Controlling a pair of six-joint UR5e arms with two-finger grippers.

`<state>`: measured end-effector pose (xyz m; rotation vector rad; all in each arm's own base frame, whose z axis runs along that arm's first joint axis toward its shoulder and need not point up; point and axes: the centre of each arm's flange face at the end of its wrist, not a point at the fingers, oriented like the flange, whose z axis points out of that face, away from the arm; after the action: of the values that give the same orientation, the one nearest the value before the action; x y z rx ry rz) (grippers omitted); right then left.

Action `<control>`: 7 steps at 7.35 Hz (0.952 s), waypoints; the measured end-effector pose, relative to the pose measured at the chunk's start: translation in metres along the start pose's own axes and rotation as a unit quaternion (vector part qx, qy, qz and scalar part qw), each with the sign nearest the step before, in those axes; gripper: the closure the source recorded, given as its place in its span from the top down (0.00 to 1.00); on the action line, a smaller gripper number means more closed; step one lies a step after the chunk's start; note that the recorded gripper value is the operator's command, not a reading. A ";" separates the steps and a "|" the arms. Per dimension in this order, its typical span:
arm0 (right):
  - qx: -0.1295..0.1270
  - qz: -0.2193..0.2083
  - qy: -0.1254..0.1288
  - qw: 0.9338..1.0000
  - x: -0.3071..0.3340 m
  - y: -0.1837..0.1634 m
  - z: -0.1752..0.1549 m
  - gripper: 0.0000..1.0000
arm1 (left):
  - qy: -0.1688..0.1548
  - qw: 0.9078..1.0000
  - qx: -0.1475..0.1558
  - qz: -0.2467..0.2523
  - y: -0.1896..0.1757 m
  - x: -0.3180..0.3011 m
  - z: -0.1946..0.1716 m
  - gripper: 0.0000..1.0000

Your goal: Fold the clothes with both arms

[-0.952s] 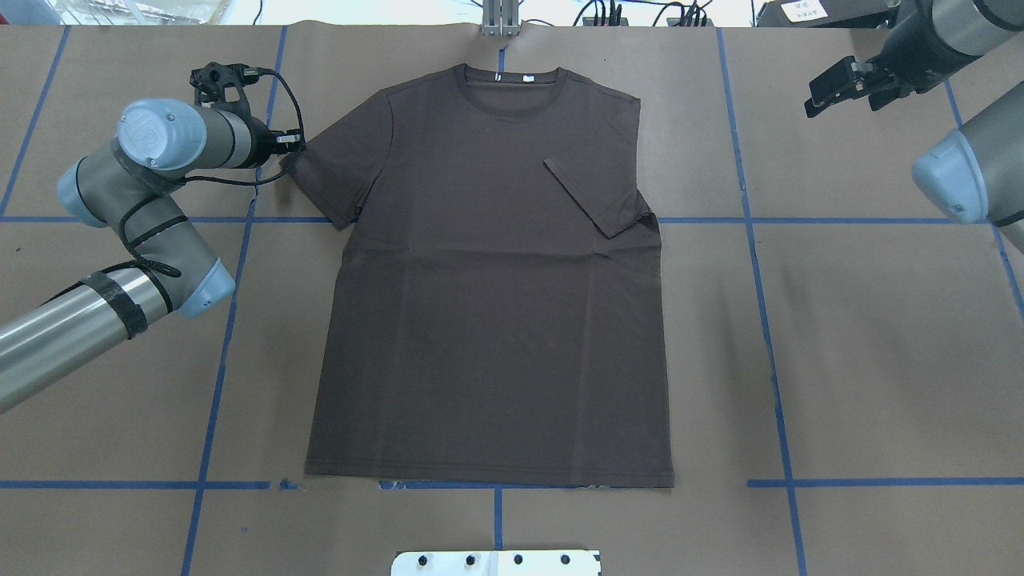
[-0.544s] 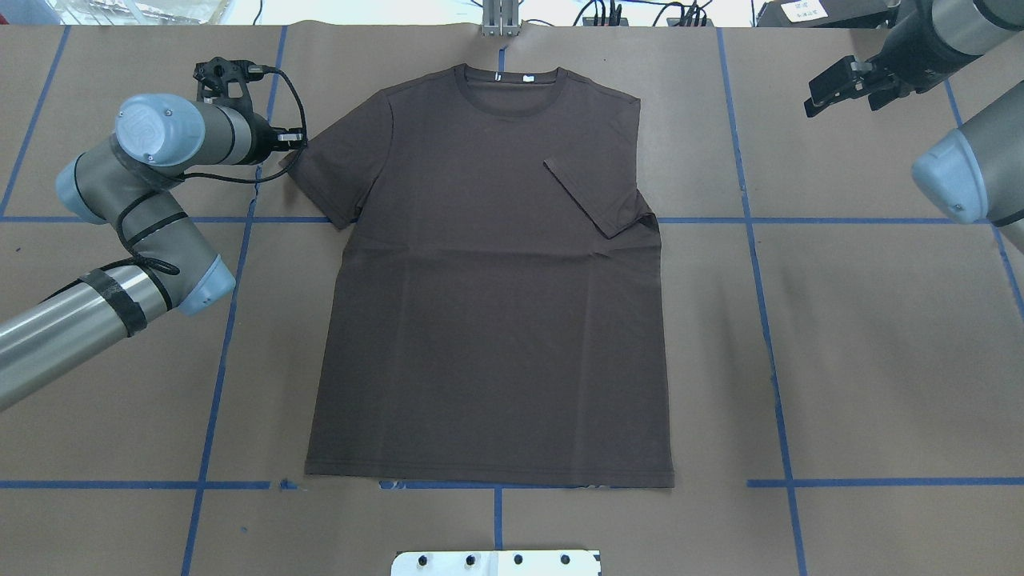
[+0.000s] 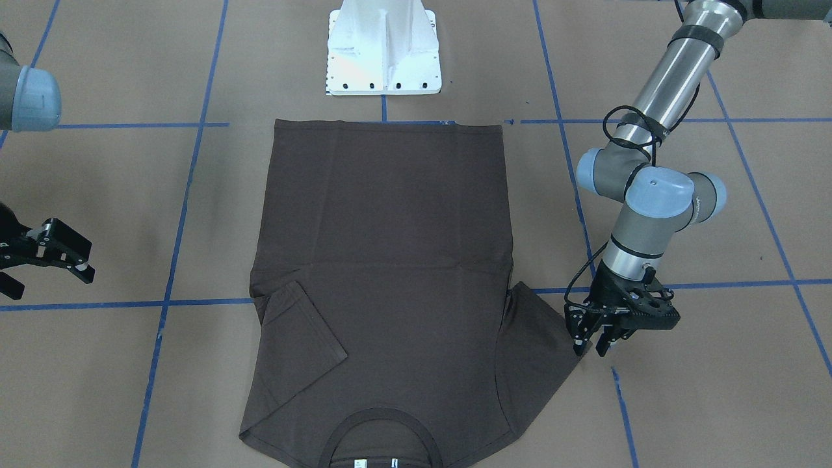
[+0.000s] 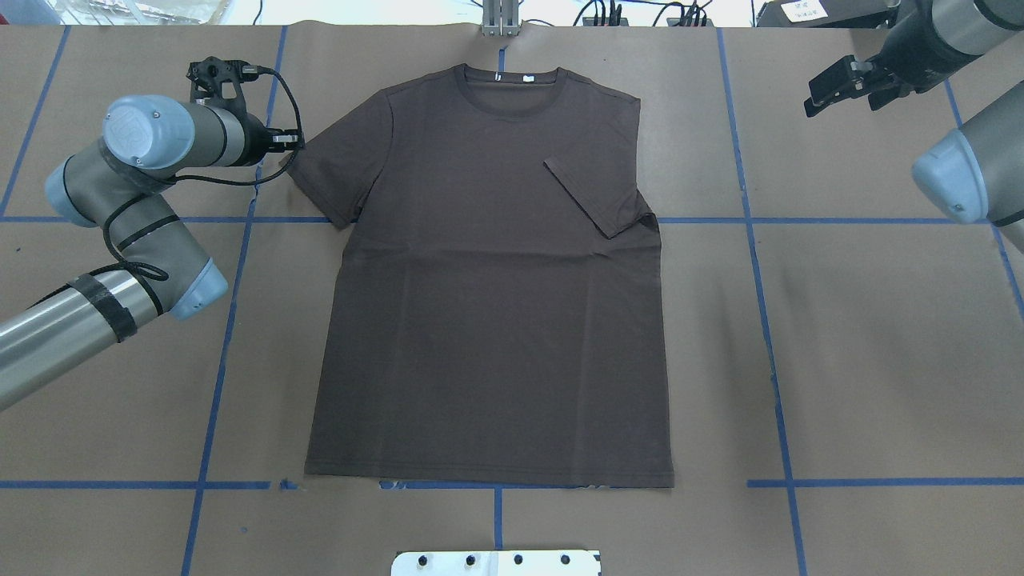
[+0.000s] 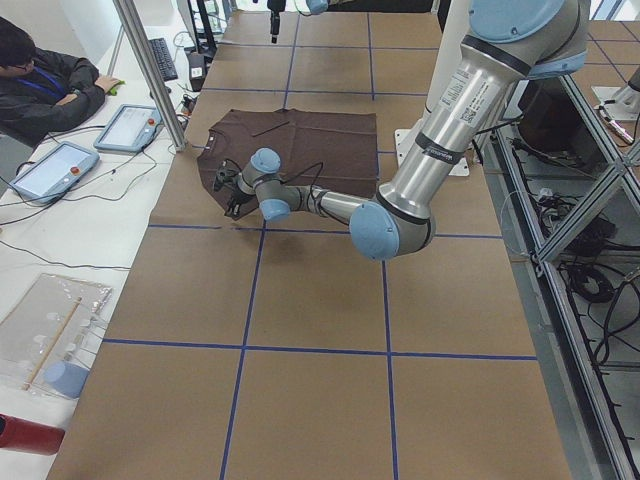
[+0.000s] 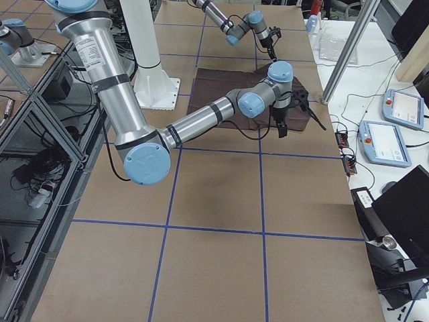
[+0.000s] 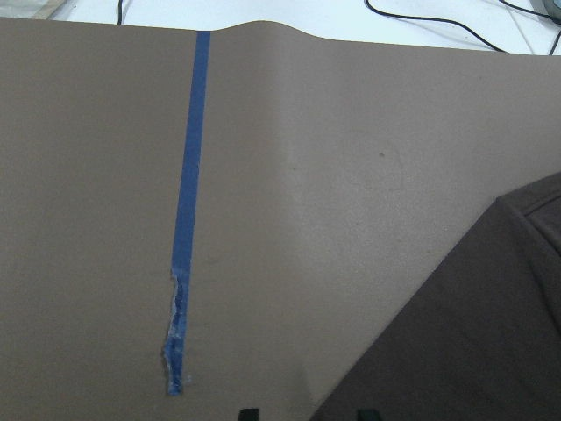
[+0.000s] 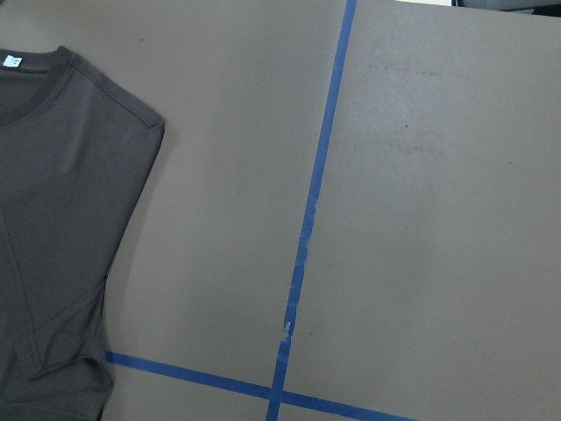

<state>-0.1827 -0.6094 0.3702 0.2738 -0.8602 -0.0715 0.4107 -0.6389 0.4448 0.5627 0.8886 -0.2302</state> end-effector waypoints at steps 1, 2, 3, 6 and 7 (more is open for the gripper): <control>0.000 0.000 0.000 1.000 0.000 0.000 0.000 1.00 | -0.001 1.000 -0.001 0.000 0.001 0.000 0.001 0.48; 0.000 0.000 0.000 1.000 0.000 0.000 0.000 1.00 | -0.002 1.000 -0.002 0.001 0.003 0.000 0.002 0.48; 0.000 0.000 0.000 1.000 0.001 0.001 0.000 1.00 | -0.002 1.000 -0.003 0.001 0.005 0.000 0.003 0.48; -0.001 0.001 0.001 1.000 0.002 0.001 0.001 1.00 | -0.007 1.000 -0.009 0.002 0.017 -0.005 0.008 0.48; -0.001 0.001 0.001 1.000 0.002 0.002 0.001 1.00 | -0.008 1.000 -0.011 0.003 0.022 -0.009 0.009 0.48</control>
<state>-0.1823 -0.6084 0.3729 0.2702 -0.8587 -0.0700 0.4199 -0.6259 0.4641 0.5428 0.8720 -0.2196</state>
